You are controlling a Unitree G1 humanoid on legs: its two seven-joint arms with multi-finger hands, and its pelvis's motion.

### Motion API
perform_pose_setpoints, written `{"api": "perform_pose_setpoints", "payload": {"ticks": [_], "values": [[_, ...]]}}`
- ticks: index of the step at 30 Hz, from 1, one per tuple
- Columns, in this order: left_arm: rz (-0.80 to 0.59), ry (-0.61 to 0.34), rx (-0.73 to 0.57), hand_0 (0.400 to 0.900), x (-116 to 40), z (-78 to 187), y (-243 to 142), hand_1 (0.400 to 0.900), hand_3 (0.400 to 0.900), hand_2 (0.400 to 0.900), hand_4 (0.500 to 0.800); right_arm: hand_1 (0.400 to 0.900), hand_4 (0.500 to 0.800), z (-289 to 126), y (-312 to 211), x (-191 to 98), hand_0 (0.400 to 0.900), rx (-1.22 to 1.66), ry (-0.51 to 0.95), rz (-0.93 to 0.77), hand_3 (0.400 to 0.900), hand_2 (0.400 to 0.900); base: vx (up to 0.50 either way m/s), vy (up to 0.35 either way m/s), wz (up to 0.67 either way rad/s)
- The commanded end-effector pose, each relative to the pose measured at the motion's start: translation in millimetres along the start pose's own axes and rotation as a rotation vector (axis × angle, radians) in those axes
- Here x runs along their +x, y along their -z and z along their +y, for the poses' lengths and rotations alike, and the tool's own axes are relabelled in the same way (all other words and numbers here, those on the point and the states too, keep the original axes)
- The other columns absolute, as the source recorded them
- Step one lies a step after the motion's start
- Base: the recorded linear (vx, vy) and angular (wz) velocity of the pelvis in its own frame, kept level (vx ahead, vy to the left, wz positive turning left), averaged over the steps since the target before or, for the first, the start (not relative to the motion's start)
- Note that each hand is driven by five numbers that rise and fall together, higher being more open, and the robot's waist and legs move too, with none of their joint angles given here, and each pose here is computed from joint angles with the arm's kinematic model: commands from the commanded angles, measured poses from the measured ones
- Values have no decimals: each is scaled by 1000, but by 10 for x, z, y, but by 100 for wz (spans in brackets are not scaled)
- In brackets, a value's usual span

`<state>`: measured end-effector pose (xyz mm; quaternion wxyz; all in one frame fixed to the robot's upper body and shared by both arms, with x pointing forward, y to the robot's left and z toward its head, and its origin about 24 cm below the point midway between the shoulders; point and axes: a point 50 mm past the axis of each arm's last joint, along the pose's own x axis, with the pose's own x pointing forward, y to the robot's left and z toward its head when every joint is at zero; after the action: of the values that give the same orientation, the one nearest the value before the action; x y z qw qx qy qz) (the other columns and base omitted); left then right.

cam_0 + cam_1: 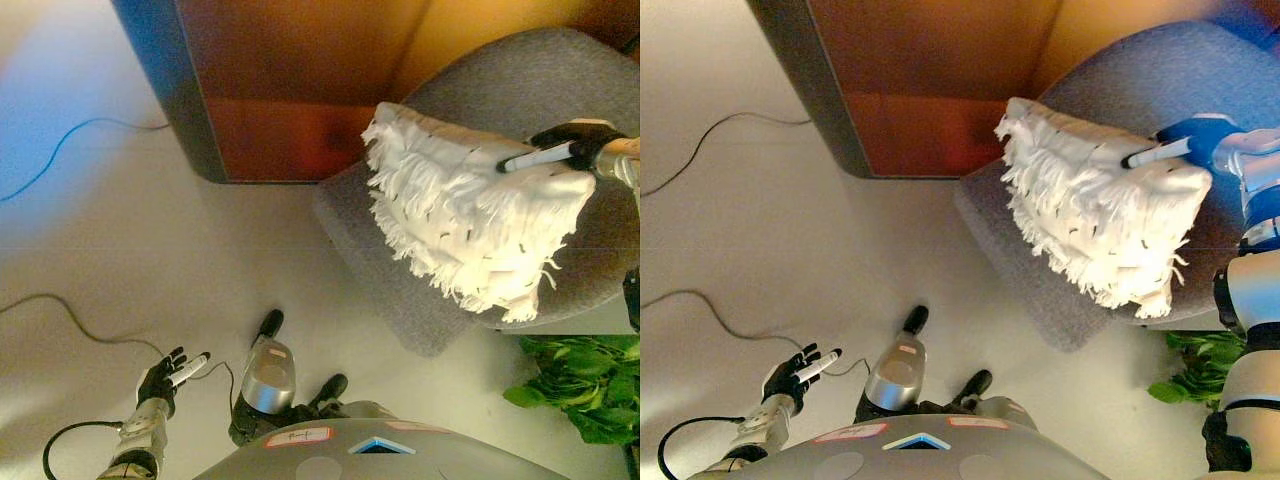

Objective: Pick up the pillow and put it on the sofa.

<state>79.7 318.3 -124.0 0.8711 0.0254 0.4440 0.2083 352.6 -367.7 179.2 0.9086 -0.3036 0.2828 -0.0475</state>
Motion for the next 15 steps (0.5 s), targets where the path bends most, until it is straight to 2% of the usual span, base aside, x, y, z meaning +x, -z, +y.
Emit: {"api": "perform_pose_setpoints", "payload": {"ticks": [1,5,9,15], "values": [[-96,-41,95,900,-8,261,-210,900,900,900,800,900,800,-633,-304,-369,900,41,348,-65,900,900,-95,-99,2],[-106,-52,73,900,1,238,-225,900,900,900,800,900,800,-664,-111,-362,900,50,429,51,900,900,-71,-54,-8],[-129,-32,43,900,27,160,-294,900,900,900,800,900,800,-708,-51,-388,900,66,500,97,900,900,-95,-15,-8],[-135,-31,22,900,36,175,-331,900,900,900,800,900,800,-720,69,-390,900,78,511,126,900,900,-29,-17,-13]]}}
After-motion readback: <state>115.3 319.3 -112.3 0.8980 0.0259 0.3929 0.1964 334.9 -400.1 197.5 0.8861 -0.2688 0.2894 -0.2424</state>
